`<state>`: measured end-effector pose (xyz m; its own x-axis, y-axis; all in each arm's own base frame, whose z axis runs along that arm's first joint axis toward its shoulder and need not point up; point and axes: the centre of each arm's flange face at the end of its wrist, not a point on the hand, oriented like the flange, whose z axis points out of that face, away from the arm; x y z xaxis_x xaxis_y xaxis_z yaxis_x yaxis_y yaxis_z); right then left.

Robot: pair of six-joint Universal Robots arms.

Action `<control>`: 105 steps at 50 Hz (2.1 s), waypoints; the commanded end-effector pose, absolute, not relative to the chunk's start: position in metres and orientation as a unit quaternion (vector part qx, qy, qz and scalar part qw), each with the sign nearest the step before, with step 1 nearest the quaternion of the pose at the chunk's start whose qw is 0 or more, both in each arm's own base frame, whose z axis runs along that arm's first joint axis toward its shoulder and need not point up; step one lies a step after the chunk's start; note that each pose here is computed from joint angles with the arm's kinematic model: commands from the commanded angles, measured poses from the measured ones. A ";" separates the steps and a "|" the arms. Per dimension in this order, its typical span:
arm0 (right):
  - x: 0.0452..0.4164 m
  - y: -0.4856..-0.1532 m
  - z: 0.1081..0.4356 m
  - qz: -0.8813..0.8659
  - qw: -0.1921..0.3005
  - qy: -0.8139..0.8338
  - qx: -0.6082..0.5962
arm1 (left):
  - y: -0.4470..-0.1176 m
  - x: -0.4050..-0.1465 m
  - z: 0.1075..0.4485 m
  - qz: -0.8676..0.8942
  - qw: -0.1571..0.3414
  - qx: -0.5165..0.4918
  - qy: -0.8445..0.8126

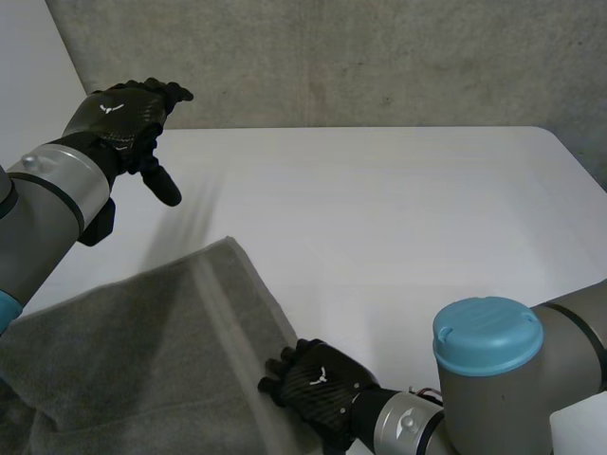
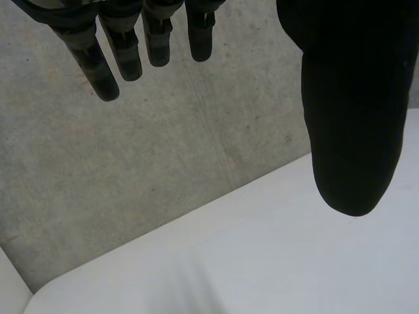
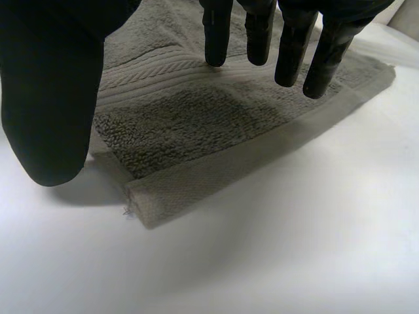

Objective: Fold the towel.

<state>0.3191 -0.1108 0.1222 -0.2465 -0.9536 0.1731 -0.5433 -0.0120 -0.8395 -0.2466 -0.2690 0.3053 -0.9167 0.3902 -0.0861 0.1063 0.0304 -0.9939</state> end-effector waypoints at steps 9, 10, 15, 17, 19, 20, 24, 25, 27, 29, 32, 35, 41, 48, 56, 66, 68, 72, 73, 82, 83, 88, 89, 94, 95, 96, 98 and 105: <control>0.329 -0.117 0.116 -0.469 0.237 0.637 -0.563 | -0.269 -0.247 0.304 0.676 0.106 -0.174 -0.708; 0.329 -0.117 0.116 -0.469 0.237 0.637 -0.563 | -0.269 -0.247 0.305 0.676 0.106 -0.174 -0.708; 0.332 -0.122 0.113 -0.484 0.235 0.631 -0.560 | -0.269 -0.247 0.304 0.676 0.106 -0.174 -0.708; 0.335 -0.127 0.113 -0.499 0.227 0.626 -0.554 | -0.270 -0.247 0.304 0.675 0.106 -0.175 -0.709; 0.335 -0.130 0.113 -0.507 0.221 0.626 -0.550 | -0.270 -0.247 0.304 0.675 0.106 -0.175 -0.709; 0.336 -0.132 0.114 -0.514 0.215 0.625 -0.546 | -0.270 -0.247 0.304 0.675 0.106 -0.175 -0.709; 0.336 -0.135 0.114 -0.524 0.208 0.624 -0.541 | -0.269 -0.247 0.304 0.676 0.106 -0.174 -0.708; 0.337 -0.136 0.113 -0.527 0.207 0.622 -0.541 | -0.269 -0.247 0.304 0.676 0.106 -0.174 -0.708; 0.338 -0.137 0.113 -0.529 0.207 0.621 -0.540 | -0.269 -0.247 0.304 0.676 0.106 -0.174 -0.708; 0.338 -0.138 0.112 -0.529 0.206 0.621 -0.540 | -0.269 -0.247 0.304 0.676 0.106 -0.174 -0.708; 0.339 -0.138 0.112 -0.533 0.207 0.618 -0.539 | -0.269 -0.247 0.304 0.676 0.106 -0.174 -0.708; 0.340 -0.140 0.113 -0.540 0.208 0.614 -0.537 | -0.270 -0.247 0.304 0.675 0.106 -0.175 -0.709; 0.343 -0.143 0.116 -0.554 0.208 0.605 -0.532 | -0.269 -0.247 0.304 0.676 0.106 -0.174 -0.708; 0.343 -0.142 0.111 -0.549 0.212 0.605 -0.536 | -0.269 -0.247 0.304 0.676 0.106 -0.174 -0.708; 0.344 -0.142 0.106 -0.544 0.214 0.608 -0.537 | -0.269 -0.247 0.304 0.676 0.106 -0.174 -0.708; 0.346 -0.145 0.108 -0.547 0.215 0.605 -0.537 | -0.269 -0.247 0.304 0.676 0.107 -0.175 -0.708; 0.346 -0.148 0.112 -0.553 0.212 0.604 -0.532 | -0.269 -0.248 0.303 0.674 0.107 -0.176 -0.709; 0.349 -0.159 0.141 -0.591 0.205 0.591 -0.508 | -0.270 -0.248 0.302 0.673 0.107 -0.177 -0.710; 0.349 -0.159 0.142 -0.592 0.205 0.591 -0.508 | -0.270 -0.248 0.301 0.672 0.107 -0.177 -0.711; 0.299 -0.262 0.177 -0.643 0.045 0.678 -0.353 | -0.264 -0.252 0.301 0.669 0.111 -0.184 -0.712; 0.292 -0.272 0.179 -0.640 0.031 0.686 -0.344 | -0.263 -0.253 0.300 0.667 0.112 -0.186 -0.712; 0.265 -0.306 0.173 -0.627 -0.013 0.706 -0.328 | -0.251 -0.261 0.296 0.659 0.122 -0.201 -0.715; 0.265 -0.306 0.173 -0.627 -0.013 0.706 -0.328 | -0.244 -0.265 0.293 0.653 0.129 -0.209 -0.717; 0.243 -0.330 0.172 -0.627 -0.057 0.706 -0.323 | -0.217 -0.278 0.277 0.620 0.147 -0.241 -0.732; 0.236 -0.337 0.170 -0.625 -0.072 0.708 -0.321 | -0.207 -0.282 0.270 0.606 0.151 -0.254 -0.738; 0.230 -0.344 0.170 -0.625 -0.085 0.708 -0.318 | -0.207 -0.282 0.270 0.606 0.151 -0.254 -0.738; 0.226 -0.349 0.170 -0.624 -0.093 0.708 -0.317 | -0.196 -0.285 0.264 0.593 0.155 -0.265 -0.744; 0.201 -0.371 0.167 -0.623 -0.122 0.714 -0.296 | -0.153 -0.286 0.226 0.525 0.155 -0.309 -0.778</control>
